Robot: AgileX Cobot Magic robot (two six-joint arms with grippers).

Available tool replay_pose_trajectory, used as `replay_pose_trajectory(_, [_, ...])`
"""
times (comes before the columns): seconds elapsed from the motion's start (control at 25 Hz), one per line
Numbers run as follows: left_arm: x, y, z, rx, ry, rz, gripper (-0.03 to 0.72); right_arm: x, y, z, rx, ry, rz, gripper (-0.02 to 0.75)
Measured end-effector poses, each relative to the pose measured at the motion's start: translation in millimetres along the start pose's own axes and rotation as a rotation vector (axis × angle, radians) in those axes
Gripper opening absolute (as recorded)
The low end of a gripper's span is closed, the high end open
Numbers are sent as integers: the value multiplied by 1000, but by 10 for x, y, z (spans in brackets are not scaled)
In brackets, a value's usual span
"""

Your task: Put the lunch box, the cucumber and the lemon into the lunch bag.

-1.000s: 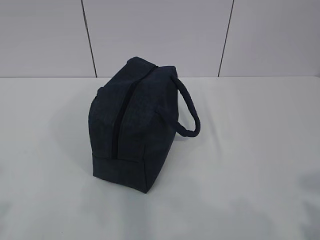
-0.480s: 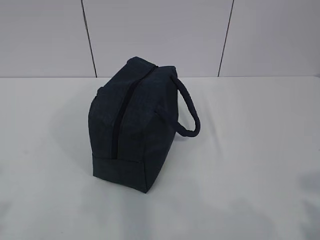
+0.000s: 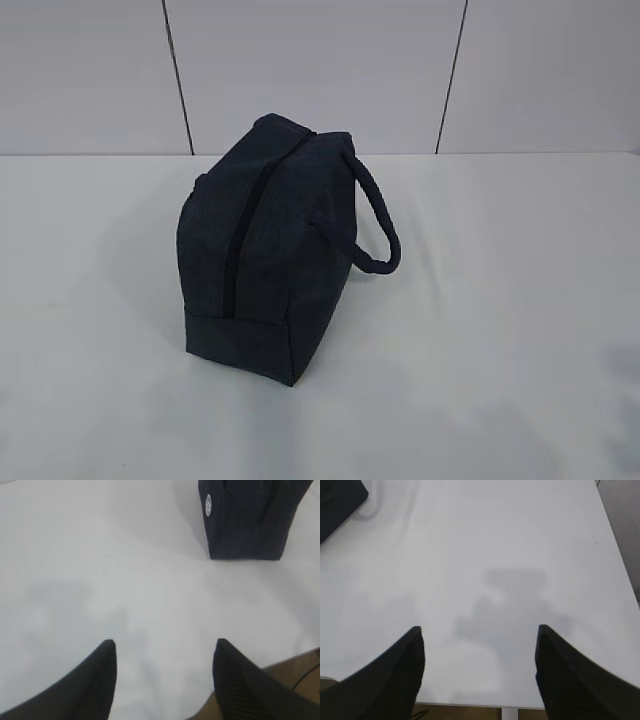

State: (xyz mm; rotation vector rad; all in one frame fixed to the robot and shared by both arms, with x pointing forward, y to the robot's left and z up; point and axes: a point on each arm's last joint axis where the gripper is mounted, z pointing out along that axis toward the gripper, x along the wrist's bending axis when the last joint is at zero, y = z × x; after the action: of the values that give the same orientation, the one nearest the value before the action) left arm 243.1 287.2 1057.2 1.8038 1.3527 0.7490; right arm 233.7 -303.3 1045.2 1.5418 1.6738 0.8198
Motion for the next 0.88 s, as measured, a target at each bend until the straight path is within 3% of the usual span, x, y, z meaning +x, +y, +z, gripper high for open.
replay_pose_trajectory(0.24, [-32, -76, -111, -85, 61, -16, 442, 0, -33, -44, -37, -6, 4, 526])
replay_pose_trajectory(0.88, [-34, -81, -109, -79, 58, -17, 440, 1, -34, -46, -38, -8, 5, 526])
